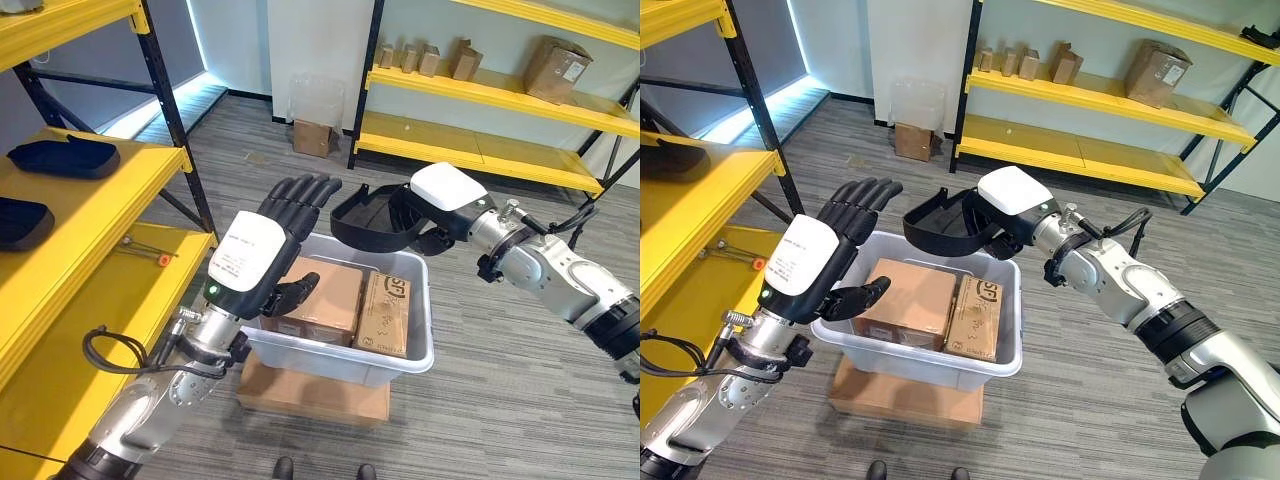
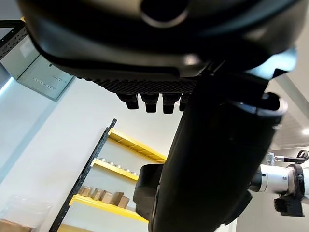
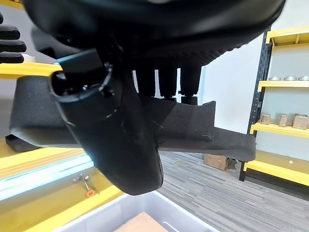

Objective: Move parts from the plastic box to the shelf.

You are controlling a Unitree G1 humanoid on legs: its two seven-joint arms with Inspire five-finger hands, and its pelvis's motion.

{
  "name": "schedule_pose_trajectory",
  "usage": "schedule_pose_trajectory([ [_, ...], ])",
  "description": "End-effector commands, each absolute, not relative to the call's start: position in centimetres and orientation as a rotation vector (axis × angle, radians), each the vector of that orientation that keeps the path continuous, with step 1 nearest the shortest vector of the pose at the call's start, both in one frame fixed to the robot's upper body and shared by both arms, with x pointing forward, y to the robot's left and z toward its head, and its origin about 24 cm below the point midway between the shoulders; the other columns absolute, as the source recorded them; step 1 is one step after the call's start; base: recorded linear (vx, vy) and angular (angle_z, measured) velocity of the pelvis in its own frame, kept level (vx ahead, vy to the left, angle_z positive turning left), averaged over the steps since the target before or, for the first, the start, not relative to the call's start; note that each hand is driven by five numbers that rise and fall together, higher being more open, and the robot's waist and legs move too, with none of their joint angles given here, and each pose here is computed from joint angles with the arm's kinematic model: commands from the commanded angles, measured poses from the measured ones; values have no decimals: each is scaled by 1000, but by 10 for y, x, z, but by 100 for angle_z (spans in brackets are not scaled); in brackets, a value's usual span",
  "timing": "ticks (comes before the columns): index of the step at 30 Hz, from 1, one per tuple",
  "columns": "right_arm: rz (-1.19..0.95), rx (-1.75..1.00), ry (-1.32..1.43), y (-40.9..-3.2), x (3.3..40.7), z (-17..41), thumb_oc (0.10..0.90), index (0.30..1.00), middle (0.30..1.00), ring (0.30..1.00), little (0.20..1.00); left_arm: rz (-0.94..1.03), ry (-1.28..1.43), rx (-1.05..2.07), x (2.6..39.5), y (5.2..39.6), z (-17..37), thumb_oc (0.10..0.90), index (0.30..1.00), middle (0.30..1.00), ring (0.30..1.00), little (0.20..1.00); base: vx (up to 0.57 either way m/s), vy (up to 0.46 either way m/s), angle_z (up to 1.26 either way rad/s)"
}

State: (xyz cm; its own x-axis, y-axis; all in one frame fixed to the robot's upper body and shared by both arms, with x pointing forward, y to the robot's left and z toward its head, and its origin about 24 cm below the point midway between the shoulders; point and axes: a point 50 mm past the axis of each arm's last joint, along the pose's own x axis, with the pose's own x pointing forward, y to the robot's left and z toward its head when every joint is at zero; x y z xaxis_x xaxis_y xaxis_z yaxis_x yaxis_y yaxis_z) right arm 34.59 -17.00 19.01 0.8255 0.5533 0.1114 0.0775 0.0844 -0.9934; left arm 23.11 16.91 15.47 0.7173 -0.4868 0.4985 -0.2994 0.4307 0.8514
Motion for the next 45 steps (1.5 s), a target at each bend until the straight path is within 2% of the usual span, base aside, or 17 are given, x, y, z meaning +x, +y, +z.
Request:
schedule_pose_trajectory([
  [1, 135, -1372, -757, -162, 359, 266, 400, 300, 300, 300, 300, -86, -956, 1128, 234, 158, 173, 900, 1000, 1000, 1000, 1000, 0, 0, 0],
  [19, 181, -1327, -789, -133, 366, 267, 400, 300, 300, 300, 300, -137, -1048, 1193, 248, 133, 179, 900, 1000, 1000, 1000, 1000, -2, 0, 0],
  [31, 221, -1293, -827, -116, 363, 270, 400, 300, 300, 300, 300, -160, -967, 1289, 265, 134, 162, 900, 1000, 1000, 1000, 1000, 0, 0, 0],
  [45, 253, -1215, -845, -105, 359, 270, 400, 300, 300, 300, 300, -68, -857, 1354, 287, 145, 151, 900, 1000, 1000, 1000, 1000, 1, 1, -1],
])
